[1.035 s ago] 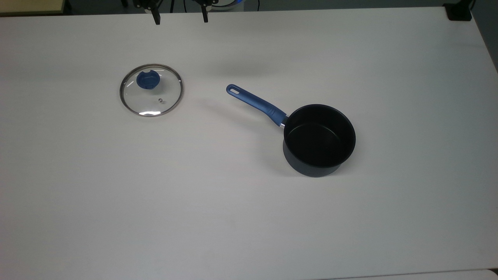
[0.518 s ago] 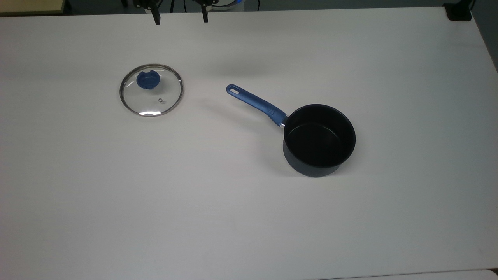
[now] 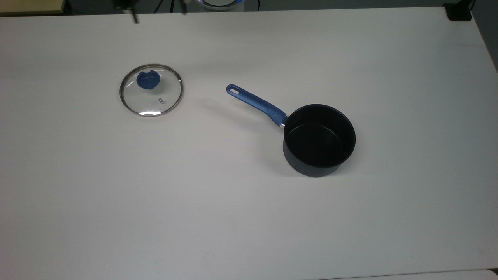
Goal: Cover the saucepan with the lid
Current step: 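Move the gripper down to the glass lid and grasp its blue knob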
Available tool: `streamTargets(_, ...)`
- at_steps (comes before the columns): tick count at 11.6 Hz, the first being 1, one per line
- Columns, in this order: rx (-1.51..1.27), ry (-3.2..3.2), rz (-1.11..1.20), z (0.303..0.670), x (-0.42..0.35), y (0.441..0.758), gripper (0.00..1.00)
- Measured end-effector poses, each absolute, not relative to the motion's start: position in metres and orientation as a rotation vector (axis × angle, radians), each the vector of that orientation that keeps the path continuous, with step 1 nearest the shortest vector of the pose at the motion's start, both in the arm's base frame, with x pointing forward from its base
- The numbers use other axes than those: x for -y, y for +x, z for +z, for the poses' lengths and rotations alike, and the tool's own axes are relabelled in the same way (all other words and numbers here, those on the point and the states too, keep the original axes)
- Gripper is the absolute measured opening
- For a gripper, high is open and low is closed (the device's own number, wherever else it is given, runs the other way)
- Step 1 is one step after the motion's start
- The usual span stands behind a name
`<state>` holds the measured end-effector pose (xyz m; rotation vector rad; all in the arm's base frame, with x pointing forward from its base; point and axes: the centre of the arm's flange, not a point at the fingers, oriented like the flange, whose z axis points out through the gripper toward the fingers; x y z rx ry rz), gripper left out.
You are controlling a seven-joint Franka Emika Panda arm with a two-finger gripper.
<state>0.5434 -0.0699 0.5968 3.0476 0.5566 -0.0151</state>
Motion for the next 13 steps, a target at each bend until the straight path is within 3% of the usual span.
streamTargets(3, -0.676, 2.999, -0.156, 0.545, 0.128, 0.531, 1.00)
streamTargets(8, -0.494, 3.026, -0.114, 0.399, 0.136, 0.536, 0.99)
streamTargets(13, -0.309, 3.045, -0.126, 0.339, 0.136, 0.549, 0.99)
